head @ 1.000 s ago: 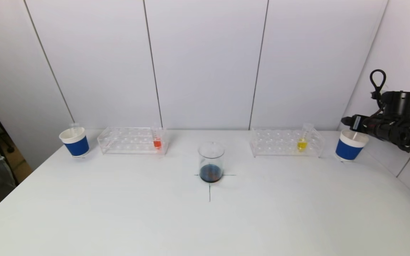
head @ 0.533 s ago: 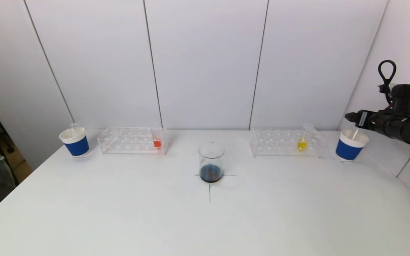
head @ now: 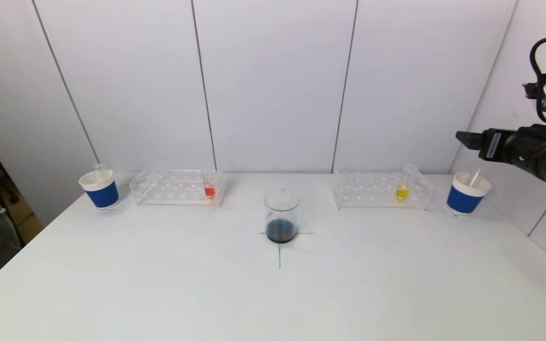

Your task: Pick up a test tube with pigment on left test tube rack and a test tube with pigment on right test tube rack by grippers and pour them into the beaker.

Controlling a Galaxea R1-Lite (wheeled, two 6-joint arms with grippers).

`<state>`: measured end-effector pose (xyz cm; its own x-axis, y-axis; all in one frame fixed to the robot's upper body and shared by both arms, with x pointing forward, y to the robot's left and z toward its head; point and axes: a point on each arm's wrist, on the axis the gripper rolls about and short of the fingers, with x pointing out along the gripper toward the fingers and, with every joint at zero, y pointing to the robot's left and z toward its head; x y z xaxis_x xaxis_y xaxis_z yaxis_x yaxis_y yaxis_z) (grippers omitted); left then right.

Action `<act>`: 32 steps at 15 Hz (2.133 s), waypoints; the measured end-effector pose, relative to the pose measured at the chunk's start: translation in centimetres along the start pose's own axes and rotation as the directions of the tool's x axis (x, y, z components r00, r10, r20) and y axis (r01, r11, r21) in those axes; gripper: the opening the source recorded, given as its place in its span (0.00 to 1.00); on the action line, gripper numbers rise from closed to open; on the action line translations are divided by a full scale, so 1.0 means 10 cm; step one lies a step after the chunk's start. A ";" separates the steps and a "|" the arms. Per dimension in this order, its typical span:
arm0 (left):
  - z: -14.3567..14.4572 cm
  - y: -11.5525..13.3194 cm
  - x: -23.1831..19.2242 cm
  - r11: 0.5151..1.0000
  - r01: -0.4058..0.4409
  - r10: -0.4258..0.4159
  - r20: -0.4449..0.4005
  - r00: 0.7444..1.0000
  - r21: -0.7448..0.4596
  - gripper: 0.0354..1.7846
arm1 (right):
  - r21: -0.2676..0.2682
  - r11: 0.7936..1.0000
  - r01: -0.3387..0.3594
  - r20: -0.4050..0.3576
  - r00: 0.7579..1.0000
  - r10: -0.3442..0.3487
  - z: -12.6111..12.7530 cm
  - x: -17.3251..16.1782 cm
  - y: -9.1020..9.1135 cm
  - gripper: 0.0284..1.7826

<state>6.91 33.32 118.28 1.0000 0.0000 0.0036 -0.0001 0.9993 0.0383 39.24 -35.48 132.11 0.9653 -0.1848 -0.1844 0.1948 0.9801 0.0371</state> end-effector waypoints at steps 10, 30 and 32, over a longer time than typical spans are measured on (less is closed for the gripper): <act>0.00 0.00 0.00 1.000 0.000 0.000 0.000 1.000 0.000 0.99 | -0.037 0.999 0.039 0.165 0.986 -0.033 -0.06 -1.59 -0.15 0.99; 0.00 0.00 0.00 1.000 -0.001 0.001 0.000 1.000 -0.001 0.99 | -0.092 0.984 -0.154 0.313 0.933 0.176 -1.72 -2.93 -0.50 0.99; 0.00 0.00 0.00 1.000 -0.001 0.001 0.000 1.000 -0.001 0.99 | -0.095 0.982 -0.161 0.291 0.939 0.182 -1.79 -2.93 -0.50 0.99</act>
<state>6.91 33.33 118.28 1.0000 0.0006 0.0036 -0.0008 0.9993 0.0368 6.91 -33.69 119.70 0.9928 -0.0160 0.1191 0.0193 0.9994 -0.0270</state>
